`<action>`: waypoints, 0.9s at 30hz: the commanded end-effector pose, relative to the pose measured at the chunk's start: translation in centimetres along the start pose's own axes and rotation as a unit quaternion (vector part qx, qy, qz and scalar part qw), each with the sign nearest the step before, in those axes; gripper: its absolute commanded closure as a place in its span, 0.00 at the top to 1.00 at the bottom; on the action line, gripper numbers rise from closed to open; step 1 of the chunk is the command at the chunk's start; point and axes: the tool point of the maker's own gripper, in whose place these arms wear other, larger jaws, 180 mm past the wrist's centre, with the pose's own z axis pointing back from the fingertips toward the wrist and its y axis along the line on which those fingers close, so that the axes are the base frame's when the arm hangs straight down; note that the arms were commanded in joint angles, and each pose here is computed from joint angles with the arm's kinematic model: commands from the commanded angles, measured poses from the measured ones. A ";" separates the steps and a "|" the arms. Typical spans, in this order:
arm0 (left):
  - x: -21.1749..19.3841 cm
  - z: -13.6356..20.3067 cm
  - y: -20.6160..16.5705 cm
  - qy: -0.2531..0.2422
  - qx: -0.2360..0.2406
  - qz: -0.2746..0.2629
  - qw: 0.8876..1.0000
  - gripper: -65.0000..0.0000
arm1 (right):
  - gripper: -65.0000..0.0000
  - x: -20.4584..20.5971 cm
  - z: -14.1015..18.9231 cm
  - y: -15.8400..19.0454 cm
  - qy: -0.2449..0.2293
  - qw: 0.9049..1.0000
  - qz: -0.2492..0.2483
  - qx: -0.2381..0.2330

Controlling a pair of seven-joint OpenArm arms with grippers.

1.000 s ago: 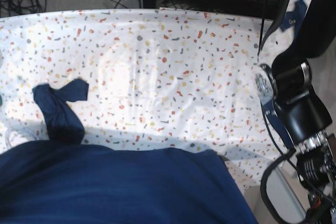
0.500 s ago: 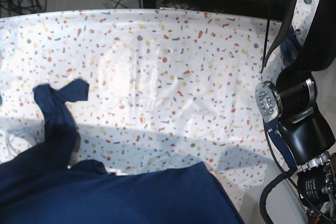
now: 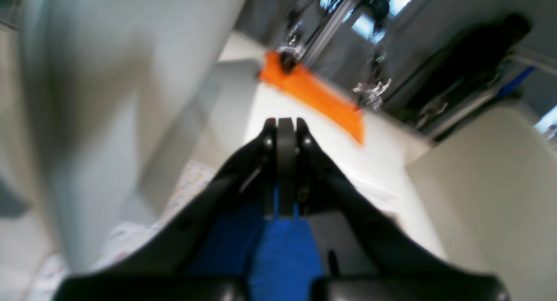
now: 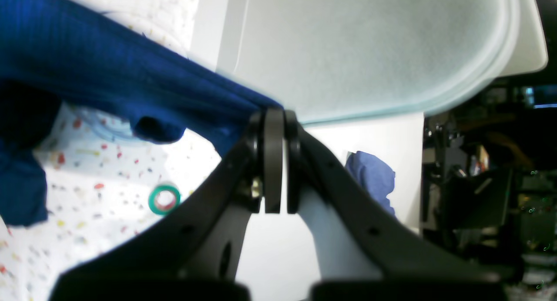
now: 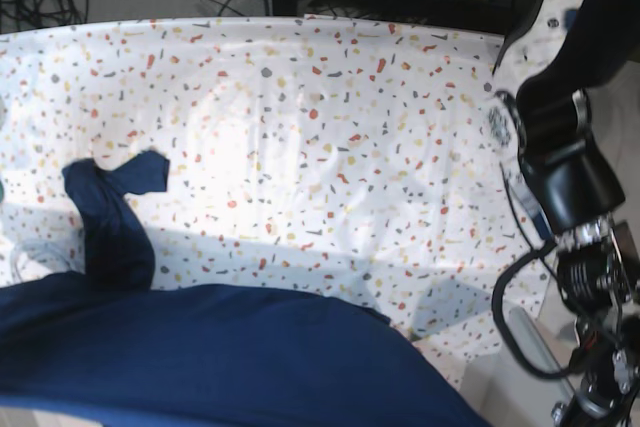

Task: Layout the t-shirt on the table in an organized manner, then fold the t-shirt properly
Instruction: 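Lift the navy shirt high with the left gripper and shake it out, then lower the shirt onto the cloth and grasp its other end with the right gripper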

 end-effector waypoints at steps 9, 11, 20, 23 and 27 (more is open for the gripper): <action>-4.4 7.9 8.1 0.016 0.043 0.022 0.999 0.00 | 0.00 -11.4 3.7 4.6 0.085 0.995 -0.050 -0.017; -7.9 10.2 9.9 0.059 0.052 0.035 0.996 0.00 | 0.00 -14.9 3.5 8.3 0.114 0.991 -0.066 0.020; -24.8 20.9 11.5 0.278 0.081 0.034 0.957 0.00 | 0.00 -17.8 3.0 24.4 0.106 0.971 -0.089 0.197; -25.3 22.7 13.0 0.282 0.107 0.044 0.952 0.00 | 0.01 -16.3 1.9 28.9 0.080 0.960 -0.074 0.258; -24.6 23.2 14.1 0.276 0.121 0.041 0.953 0.00 | 0.04 -13.8 0.6 31.2 0.049 0.952 -0.083 0.290</action>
